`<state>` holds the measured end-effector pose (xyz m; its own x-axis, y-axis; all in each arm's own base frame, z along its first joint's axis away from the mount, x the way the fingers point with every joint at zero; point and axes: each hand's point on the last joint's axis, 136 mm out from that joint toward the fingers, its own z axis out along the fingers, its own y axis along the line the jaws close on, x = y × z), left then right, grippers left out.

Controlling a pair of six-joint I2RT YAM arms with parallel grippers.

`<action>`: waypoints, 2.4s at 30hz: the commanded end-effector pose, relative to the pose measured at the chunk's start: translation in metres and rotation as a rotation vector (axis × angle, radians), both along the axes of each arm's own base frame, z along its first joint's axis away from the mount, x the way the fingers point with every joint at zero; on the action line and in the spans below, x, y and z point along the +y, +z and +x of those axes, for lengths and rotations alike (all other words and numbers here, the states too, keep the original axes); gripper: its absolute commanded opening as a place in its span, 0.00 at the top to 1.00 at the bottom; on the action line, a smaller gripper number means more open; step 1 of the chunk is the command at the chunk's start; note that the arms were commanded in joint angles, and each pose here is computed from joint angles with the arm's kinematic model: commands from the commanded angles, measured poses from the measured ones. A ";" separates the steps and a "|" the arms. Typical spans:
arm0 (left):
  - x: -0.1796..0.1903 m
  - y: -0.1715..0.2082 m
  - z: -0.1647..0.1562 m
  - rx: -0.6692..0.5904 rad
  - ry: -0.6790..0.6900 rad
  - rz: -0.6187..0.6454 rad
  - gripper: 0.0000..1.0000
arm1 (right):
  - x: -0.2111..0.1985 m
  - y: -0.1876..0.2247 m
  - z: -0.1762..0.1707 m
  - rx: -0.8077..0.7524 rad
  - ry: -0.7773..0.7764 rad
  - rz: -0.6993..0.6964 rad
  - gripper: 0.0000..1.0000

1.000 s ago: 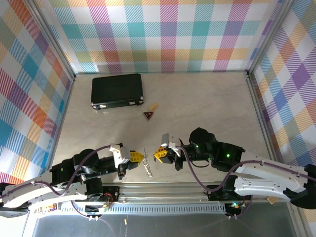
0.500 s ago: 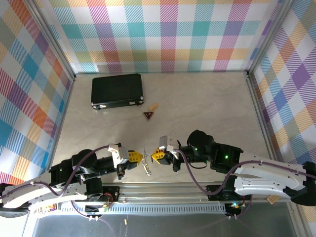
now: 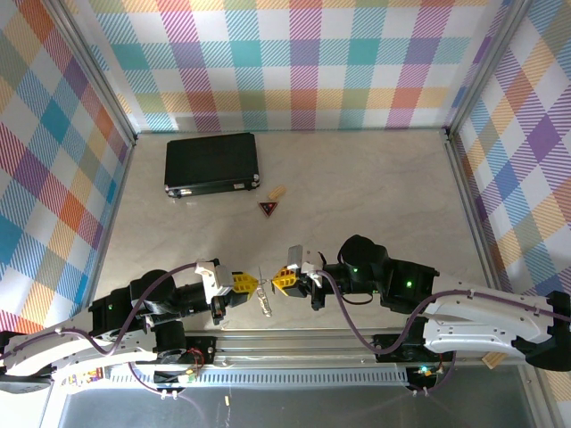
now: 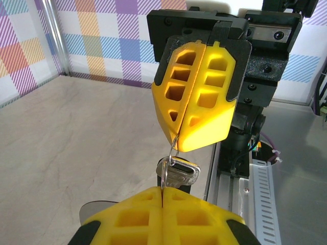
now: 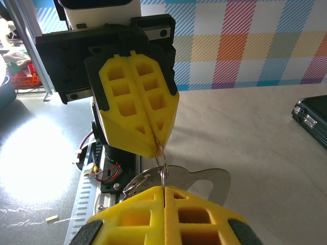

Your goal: Put the keys on the keyring

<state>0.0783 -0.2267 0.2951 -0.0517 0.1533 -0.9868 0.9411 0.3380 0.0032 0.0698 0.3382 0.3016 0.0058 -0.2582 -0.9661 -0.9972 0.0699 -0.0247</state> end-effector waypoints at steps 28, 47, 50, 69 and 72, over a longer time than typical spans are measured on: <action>0.003 0.014 -0.001 -0.018 -0.001 -0.055 1.00 | 0.004 0.023 -0.004 -0.063 0.009 0.068 1.00; 0.003 0.014 -0.001 -0.019 -0.002 -0.056 1.00 | 0.004 0.022 -0.001 -0.078 -0.006 0.066 1.00; 0.003 0.014 -0.001 -0.019 -0.003 -0.055 1.00 | 0.006 0.021 0.000 -0.083 -0.011 0.061 1.00; 0.002 0.013 -0.002 -0.018 -0.005 -0.053 1.00 | 0.010 0.022 0.000 -0.095 -0.007 0.069 1.00; 0.003 0.013 -0.002 -0.020 -0.004 -0.054 1.00 | 0.009 0.024 -0.002 -0.097 0.002 0.078 1.00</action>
<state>0.0785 -0.2254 0.2965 -0.0494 0.1473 -0.9879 0.9401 0.3408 0.0038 0.0733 0.3446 0.3012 0.0628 -0.2596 -0.9637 -0.9918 0.0915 -0.0893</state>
